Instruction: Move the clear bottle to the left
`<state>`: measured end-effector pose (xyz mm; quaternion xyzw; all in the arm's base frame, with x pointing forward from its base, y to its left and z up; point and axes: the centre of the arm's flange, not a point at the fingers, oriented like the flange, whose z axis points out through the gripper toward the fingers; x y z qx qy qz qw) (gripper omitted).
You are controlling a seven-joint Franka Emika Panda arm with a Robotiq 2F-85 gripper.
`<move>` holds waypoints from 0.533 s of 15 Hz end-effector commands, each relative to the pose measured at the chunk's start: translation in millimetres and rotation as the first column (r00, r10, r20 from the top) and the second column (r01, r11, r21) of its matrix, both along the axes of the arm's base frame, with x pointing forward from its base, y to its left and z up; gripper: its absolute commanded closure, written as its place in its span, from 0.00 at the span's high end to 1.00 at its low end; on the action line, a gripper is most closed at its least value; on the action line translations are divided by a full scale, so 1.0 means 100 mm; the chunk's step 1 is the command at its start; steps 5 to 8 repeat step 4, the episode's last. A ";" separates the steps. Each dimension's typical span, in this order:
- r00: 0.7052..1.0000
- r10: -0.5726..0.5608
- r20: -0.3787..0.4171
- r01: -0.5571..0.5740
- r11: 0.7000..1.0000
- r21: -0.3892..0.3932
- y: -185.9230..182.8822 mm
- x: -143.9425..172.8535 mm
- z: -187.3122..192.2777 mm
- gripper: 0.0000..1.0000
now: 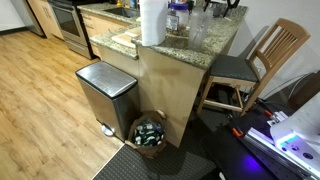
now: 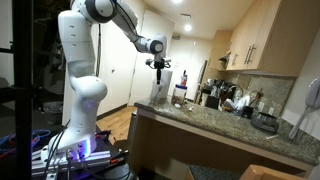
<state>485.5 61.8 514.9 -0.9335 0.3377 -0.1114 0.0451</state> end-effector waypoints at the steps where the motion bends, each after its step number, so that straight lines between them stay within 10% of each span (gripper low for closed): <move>1: 0.994 0.016 0.106 -0.012 0.999 -0.035 0.13 -0.29 0.55 1.00; 8: 0.991 0.005 0.135 -0.003 1.000 -0.016 0.14 -0.27 0.62 1.00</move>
